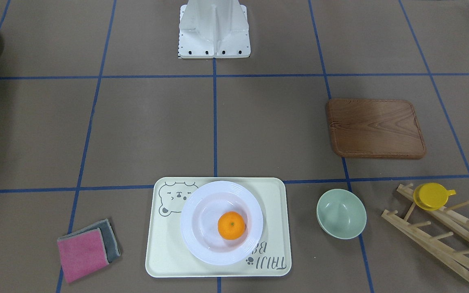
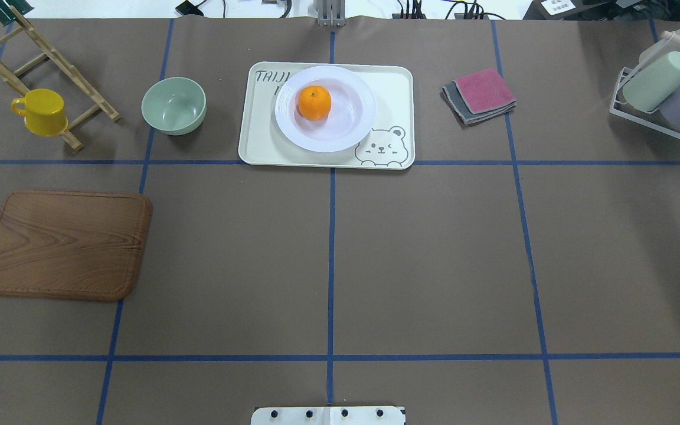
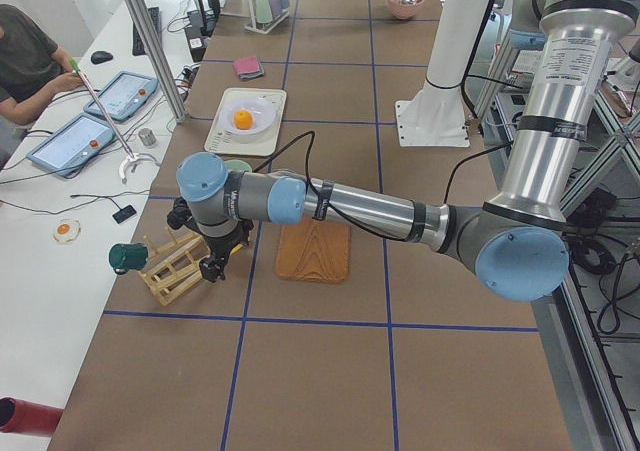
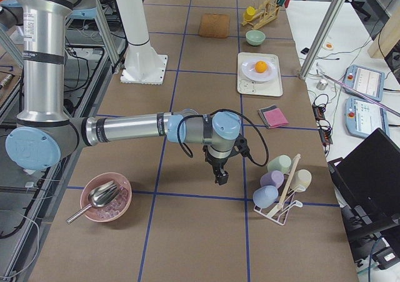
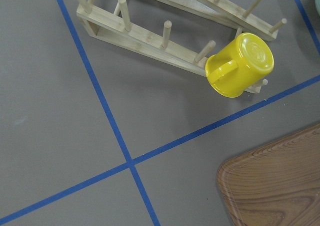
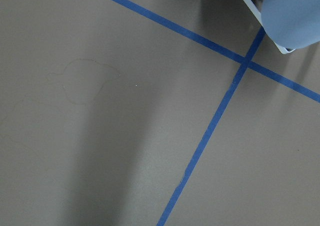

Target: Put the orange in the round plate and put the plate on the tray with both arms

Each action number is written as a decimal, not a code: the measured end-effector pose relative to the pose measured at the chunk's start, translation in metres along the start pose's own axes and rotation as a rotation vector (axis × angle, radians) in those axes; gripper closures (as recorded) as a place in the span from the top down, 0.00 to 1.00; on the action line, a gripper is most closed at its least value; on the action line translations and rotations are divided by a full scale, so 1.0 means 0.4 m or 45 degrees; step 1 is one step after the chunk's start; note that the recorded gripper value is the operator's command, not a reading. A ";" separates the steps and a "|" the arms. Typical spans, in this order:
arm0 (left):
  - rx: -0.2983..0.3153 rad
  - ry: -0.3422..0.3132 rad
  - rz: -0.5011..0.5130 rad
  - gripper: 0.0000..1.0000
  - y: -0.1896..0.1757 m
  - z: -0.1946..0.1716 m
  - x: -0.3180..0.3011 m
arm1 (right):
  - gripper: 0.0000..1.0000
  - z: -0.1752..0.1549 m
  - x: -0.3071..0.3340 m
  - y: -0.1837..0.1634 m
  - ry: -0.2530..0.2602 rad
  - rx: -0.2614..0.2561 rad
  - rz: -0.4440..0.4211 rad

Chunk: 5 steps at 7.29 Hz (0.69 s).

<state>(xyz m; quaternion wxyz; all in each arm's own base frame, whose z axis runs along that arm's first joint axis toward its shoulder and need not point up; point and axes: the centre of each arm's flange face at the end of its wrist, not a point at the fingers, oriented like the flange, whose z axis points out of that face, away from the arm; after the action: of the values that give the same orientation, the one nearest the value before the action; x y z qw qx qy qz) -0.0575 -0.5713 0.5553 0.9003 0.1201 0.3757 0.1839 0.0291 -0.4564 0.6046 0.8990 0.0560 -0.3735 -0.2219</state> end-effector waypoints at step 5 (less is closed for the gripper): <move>-0.022 -0.038 -0.008 1.00 0.168 0.025 0.028 | 1.00 -0.007 0.002 -0.022 0.003 0.008 -0.001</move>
<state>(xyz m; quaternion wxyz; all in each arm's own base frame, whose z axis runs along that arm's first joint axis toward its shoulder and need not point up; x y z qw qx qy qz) -0.0593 -0.5064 0.5788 0.9075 0.1139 0.3609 0.1824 0.0283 -0.4648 0.6010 0.8992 0.0591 -0.3730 -0.2211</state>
